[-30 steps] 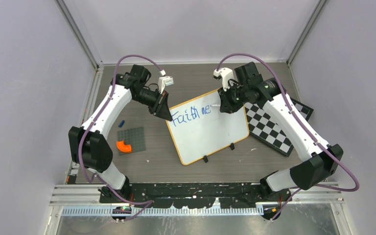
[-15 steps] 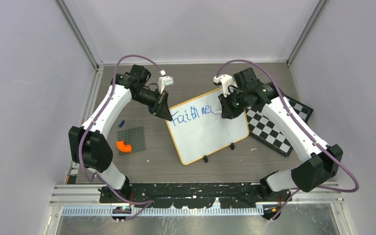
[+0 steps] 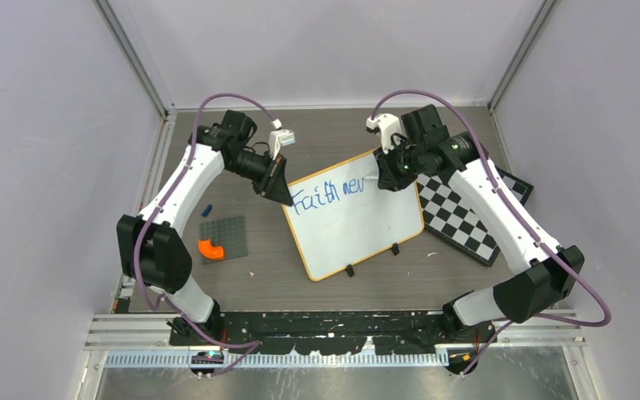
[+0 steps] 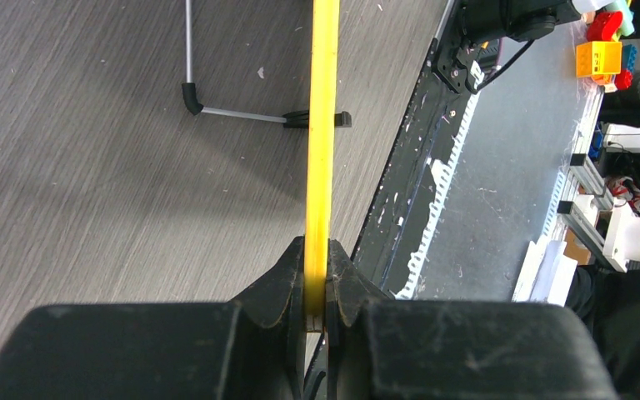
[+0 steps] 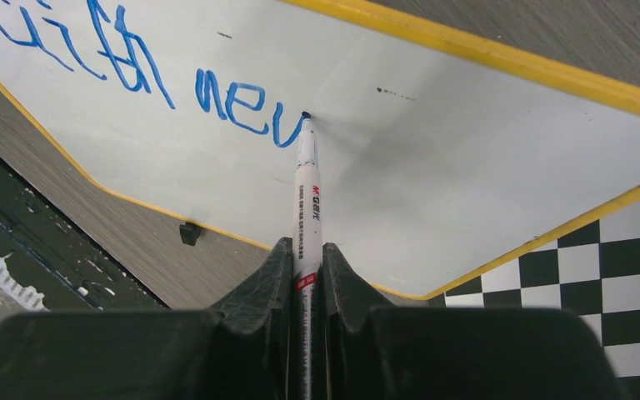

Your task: Write a sentence on the whiteboard

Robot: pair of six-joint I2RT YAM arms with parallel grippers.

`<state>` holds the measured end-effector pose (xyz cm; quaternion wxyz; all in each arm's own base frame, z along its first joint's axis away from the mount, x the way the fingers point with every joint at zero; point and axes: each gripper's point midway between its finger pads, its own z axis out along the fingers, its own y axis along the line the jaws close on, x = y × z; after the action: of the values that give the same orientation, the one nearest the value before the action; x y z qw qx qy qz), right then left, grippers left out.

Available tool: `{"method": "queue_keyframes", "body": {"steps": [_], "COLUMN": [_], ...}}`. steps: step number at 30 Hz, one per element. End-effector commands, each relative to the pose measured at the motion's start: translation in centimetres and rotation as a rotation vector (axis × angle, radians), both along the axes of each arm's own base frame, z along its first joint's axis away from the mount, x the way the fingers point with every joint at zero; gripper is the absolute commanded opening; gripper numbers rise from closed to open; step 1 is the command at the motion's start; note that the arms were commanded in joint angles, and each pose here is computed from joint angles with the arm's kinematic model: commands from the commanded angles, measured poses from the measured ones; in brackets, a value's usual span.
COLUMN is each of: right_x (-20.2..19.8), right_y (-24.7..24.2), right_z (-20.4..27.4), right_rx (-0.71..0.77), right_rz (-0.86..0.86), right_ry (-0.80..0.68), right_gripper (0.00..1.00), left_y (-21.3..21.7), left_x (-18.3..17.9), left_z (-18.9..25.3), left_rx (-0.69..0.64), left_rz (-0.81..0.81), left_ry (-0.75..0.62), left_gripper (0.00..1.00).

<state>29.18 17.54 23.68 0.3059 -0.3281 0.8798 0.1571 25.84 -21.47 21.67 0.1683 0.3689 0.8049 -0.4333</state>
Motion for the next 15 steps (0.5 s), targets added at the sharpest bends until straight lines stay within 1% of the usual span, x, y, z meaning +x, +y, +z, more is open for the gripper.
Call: {"method": "queue_keyframes", "body": {"steps": [1, 5, 11, 15], "right_x": [2.4, 1.9, -0.5, -0.9], "right_y": [0.1, 0.1, 0.0, -0.5], "right_z": [2.3, 2.4, 2.1, 1.3], "right_rx": [0.011, 0.016, 0.041, 0.02], "right_rz": [-0.016, -0.008, 0.032, 0.023], "right_ry": [-0.102, -0.091, -0.047, -0.038], "right_gripper": [0.0, 0.0, 0.0, 0.0], "left_y": [-0.2, -0.2, -0.2, -0.3], "left_x": [-0.6, -0.6, -0.6, -0.6], "left_z": [0.2, 0.2, 0.1, 0.0], "left_rx": [-0.019, -0.019, -0.021, -0.024], "left_rz": [-0.037, -0.04, -0.04, -0.038], "left_ry": [-0.029, -0.032, -0.027, -0.025], "left_gripper": [0.0, 0.0, 0.0, 0.0]}}
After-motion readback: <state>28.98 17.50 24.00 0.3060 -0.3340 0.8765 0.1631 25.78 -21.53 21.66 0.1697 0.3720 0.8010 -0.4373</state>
